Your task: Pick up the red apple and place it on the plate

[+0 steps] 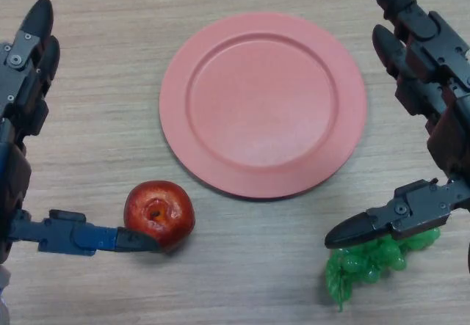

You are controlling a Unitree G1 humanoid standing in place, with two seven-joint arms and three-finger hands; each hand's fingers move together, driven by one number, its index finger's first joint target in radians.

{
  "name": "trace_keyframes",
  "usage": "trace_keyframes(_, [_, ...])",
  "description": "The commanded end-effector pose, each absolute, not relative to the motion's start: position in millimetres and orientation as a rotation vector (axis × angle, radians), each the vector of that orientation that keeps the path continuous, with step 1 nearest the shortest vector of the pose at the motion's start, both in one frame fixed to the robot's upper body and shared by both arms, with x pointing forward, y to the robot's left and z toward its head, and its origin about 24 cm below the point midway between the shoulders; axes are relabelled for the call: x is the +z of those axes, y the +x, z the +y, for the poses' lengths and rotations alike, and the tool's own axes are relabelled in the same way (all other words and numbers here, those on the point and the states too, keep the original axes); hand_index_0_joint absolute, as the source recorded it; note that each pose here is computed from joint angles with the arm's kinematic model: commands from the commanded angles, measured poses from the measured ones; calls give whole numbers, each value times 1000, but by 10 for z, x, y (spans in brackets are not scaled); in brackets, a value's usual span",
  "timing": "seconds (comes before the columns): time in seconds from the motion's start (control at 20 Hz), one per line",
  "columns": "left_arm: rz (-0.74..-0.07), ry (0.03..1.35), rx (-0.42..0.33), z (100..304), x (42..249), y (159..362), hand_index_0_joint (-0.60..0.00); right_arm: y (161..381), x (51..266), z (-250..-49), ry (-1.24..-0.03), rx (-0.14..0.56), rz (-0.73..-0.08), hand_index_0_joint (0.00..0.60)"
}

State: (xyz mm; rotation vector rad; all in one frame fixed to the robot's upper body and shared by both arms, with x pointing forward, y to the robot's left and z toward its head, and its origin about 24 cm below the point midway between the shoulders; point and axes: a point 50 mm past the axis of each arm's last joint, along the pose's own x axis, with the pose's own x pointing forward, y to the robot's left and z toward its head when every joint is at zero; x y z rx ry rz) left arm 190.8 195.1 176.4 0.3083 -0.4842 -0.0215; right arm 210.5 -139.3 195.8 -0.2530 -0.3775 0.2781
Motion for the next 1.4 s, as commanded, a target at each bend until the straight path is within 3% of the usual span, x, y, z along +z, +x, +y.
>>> trace_keyframes(0.05, [-689, 407, 34, 1976, 1983, 1746, 0, 1923, 2222, -1395, -252, 279, -608, 0])
trace_keyframes(0.35, [-691, 433, 31, 2027, 2024, 1750, 0, 1852, 2267, -1466, -255, 266, -618, 0])
trace_keyframes(0.6, [-669, 447, 24, 2012, 1931, 1813, 0, 1774, 2256, -1519, -275, 260, -631, 0])
trace_keyframes(0.8, [-676, 452, 63, 1990, 1737, 1880, 0, 1759, 2212, -1513, -275, 253, -620, 0])
trace_keyframes(1.0, [-648, 424, 8, 1904, 1500, 1929, 0, 1775, 2162, -1501, -277, 249, -607, 0])
trace_keyframes(1.3, [-509, 413, -9, 1900, 982, 2135, 0, 1833, 2174, -1555, -272, 241, -601, 0])
trace_keyframes(1.4, [-470, 387, -50, 1895, 881, 2182, 0, 1844, 2188, -1584, -270, 238, -606, 0])
